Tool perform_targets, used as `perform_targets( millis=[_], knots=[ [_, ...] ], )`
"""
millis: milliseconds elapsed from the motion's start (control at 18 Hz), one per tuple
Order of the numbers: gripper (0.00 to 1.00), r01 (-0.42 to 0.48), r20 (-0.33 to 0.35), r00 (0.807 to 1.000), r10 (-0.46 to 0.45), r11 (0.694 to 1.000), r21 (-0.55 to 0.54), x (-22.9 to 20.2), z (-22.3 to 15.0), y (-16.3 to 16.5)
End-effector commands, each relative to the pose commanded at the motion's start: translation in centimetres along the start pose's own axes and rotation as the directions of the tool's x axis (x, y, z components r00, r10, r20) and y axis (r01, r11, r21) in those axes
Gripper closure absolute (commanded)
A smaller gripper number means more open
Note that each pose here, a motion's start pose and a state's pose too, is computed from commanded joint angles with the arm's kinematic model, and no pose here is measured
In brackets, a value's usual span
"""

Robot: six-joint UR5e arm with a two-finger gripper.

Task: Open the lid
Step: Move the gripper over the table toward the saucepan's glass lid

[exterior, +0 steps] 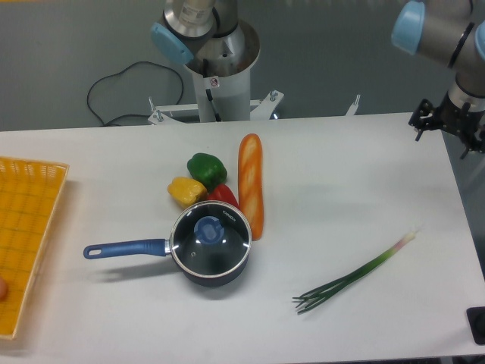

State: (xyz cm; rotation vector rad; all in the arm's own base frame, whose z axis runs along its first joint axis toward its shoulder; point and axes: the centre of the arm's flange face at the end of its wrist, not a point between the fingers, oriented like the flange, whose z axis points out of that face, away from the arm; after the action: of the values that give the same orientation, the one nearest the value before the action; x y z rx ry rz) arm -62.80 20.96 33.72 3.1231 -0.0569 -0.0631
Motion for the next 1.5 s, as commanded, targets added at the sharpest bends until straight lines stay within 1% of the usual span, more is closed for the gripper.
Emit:
perform_targets(
  millis=[278,500,778,1111,1167,1278,1500],
  knots=[
    [0.00,-0.003,0.000,1.000,0.003,1.000,0.018,0.1,-0.2,-0.4],
    [0.00,-0.026,0.006,1.000,0.026,0.999,0.048,0.8,-0.5,-2.2],
    [0.00,-0.043,0.000,0.999,0.043,0.996,0.073,0.8,0.0,-2.7],
    [0.00,-0.110,0.008,0.994,0.110,0.991,0.078,3.2,-0.7,-8.2],
    [0.00,-0.110,0.004,0.994,0.110,0.991,0.078,3.6,-0.6,-8.8],
    [0.00,-0.118,0.022,0.993,0.117,0.990,0.078,4.2,-1.8,-9.7],
    [0.00,-0.171,0.035,0.985,0.170,0.985,0.035,6.2,-2.5,-12.3]
  ],
)
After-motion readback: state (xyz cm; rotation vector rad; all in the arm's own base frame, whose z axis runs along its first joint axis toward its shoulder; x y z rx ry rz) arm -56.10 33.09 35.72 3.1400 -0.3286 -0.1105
